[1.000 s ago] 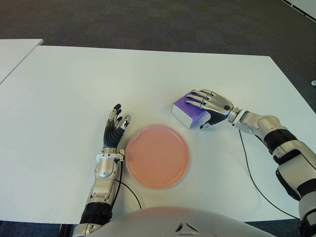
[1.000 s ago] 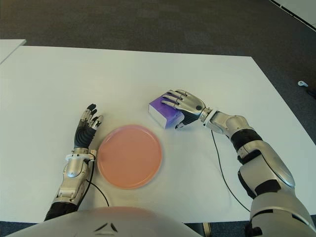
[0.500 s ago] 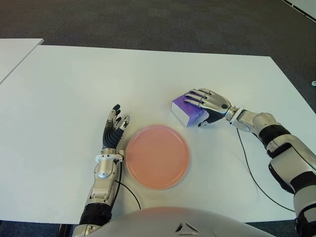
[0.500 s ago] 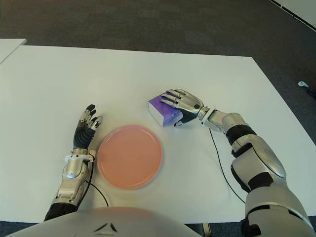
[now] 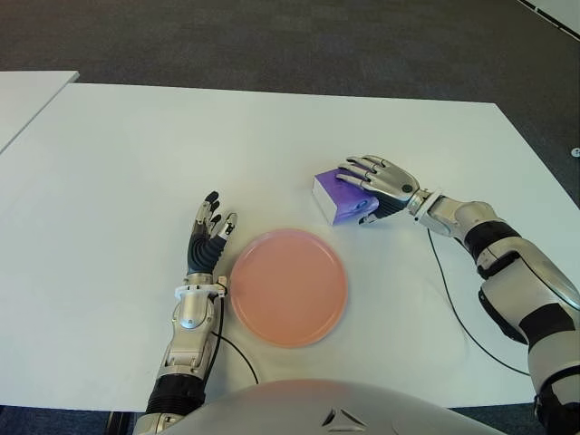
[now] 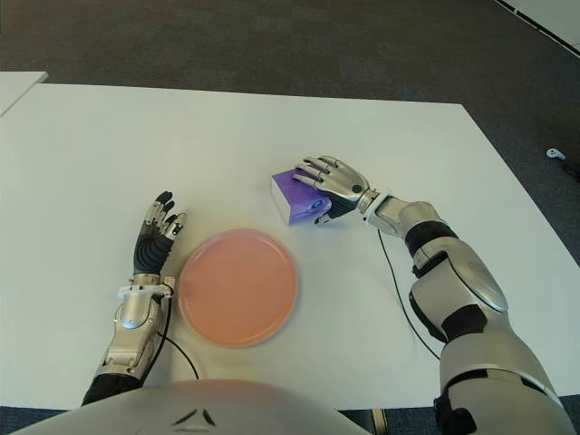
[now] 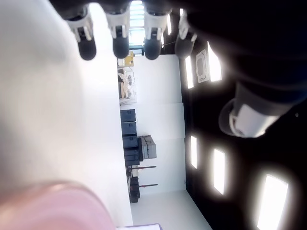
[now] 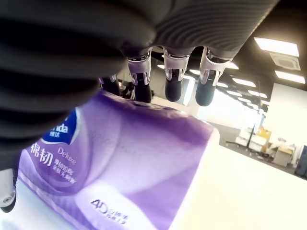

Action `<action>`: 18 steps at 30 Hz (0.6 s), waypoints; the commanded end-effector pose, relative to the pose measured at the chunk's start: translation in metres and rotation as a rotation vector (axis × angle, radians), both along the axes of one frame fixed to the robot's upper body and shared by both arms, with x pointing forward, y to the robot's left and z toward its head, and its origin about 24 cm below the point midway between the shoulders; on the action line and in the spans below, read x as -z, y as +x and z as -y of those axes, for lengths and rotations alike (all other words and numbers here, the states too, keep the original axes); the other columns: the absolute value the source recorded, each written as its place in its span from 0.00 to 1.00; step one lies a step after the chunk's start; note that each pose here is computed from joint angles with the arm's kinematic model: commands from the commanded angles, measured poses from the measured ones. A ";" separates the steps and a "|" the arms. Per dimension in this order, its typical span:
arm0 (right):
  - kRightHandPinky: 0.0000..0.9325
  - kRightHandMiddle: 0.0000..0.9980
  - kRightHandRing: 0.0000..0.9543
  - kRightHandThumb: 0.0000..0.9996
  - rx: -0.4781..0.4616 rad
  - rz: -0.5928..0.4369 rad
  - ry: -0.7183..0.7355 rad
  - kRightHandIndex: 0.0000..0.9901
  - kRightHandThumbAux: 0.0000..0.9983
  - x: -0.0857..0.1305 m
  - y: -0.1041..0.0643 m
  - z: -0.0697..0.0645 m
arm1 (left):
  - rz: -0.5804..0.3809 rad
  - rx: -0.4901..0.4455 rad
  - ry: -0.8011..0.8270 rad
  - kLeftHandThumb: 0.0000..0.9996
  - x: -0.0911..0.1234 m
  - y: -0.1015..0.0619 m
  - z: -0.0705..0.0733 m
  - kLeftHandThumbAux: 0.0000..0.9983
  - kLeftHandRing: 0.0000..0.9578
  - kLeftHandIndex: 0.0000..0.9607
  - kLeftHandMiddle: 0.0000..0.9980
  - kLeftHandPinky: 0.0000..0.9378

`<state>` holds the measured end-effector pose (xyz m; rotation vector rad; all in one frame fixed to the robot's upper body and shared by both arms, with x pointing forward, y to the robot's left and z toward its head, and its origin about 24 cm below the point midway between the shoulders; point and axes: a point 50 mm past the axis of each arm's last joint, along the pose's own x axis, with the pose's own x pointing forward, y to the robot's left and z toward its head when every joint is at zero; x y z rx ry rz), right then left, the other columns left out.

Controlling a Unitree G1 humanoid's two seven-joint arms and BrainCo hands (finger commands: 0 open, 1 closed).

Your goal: Put the tissue paper into the plate.

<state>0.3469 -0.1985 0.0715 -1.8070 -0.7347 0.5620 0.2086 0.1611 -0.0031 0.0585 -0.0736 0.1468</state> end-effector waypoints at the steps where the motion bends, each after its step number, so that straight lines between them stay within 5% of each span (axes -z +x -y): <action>1: 0.00 0.00 0.00 0.49 0.004 0.011 0.003 0.00 0.51 -0.001 0.003 -0.004 | -0.017 -0.006 0.011 0.00 0.005 -0.005 0.001 0.48 0.00 0.00 0.00 0.00; 18: 0.00 0.00 0.00 0.50 -0.012 0.019 0.038 0.00 0.50 -0.005 0.006 -0.014 | -0.013 -0.016 0.007 0.00 0.005 -0.008 0.003 0.48 0.00 0.00 0.00 0.00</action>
